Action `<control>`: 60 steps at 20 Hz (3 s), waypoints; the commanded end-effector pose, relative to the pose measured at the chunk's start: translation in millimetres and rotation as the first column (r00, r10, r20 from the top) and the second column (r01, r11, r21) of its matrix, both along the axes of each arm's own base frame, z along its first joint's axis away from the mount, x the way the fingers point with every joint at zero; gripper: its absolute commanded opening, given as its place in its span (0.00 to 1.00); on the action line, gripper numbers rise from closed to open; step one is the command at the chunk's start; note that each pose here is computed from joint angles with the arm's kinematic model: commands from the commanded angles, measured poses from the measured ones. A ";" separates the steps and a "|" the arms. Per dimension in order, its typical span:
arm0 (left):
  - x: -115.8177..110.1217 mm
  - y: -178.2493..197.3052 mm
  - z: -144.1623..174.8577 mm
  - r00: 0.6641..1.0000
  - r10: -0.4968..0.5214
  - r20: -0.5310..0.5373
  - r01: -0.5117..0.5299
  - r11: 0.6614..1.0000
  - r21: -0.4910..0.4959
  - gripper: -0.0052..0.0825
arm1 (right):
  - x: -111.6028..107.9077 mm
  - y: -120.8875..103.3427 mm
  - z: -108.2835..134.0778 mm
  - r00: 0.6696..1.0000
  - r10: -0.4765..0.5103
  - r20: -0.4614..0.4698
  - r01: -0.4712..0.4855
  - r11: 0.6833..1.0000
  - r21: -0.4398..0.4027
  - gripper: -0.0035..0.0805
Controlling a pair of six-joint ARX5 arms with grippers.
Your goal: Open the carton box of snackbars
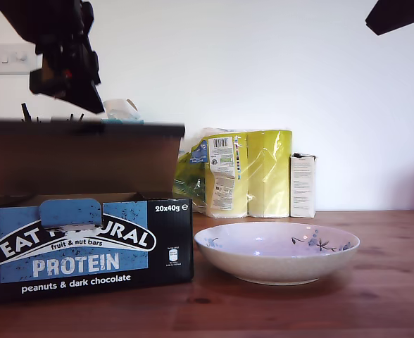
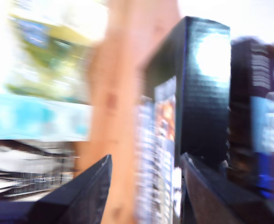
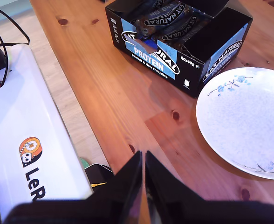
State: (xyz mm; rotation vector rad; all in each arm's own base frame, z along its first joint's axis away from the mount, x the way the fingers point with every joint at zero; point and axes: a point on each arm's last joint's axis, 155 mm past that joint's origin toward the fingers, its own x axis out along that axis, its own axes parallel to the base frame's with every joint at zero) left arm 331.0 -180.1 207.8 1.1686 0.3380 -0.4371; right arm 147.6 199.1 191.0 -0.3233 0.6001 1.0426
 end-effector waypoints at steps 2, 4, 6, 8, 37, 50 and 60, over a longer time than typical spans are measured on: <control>4.6 8.3 15.1 0.999 0.035 0.004 -0.035 0.999 -0.017 0.55 | -1.5 1.3 2.1 1.000 0.010 0.005 -0.010 1.000 0.005 0.03; -1.4 12.6 21.2 0.999 0.053 -0.012 -0.053 0.997 -0.049 0.54 | -1.9 0.8 1.4 1.000 0.010 0.002 -0.010 1.000 0.002 0.03; -13.2 14.9 16.1 0.994 0.078 -0.079 -0.089 0.987 -0.136 0.45 | -1.8 0.7 1.4 1.000 0.010 0.004 -0.010 1.000 0.001 0.03; -30.7 12.0 -2.7 0.973 0.088 -0.213 -0.137 0.964 -0.227 0.18 | -1.7 0.7 1.3 1.000 0.010 0.004 -0.010 1.000 0.001 0.03; -63.6 -13.9 -124.2 0.936 -0.002 -0.353 -0.245 0.717 -0.653 0.03 | -7.3 -8.3 62.6 0.969 -0.014 0.246 -0.028 0.986 0.167 0.03; -37.2 -8.3 -135.4 0.955 0.095 -0.280 -0.256 0.740 -0.622 0.03 | -8.5 -9.5 58.9 0.971 -0.008 0.239 -0.029 0.988 0.153 0.03; -6.2 4.6 -53.0 0.991 0.131 -0.017 -0.113 0.776 -0.620 0.03 | -7.4 -8.7 58.7 0.971 -0.009 0.239 -0.028 0.988 0.152 0.03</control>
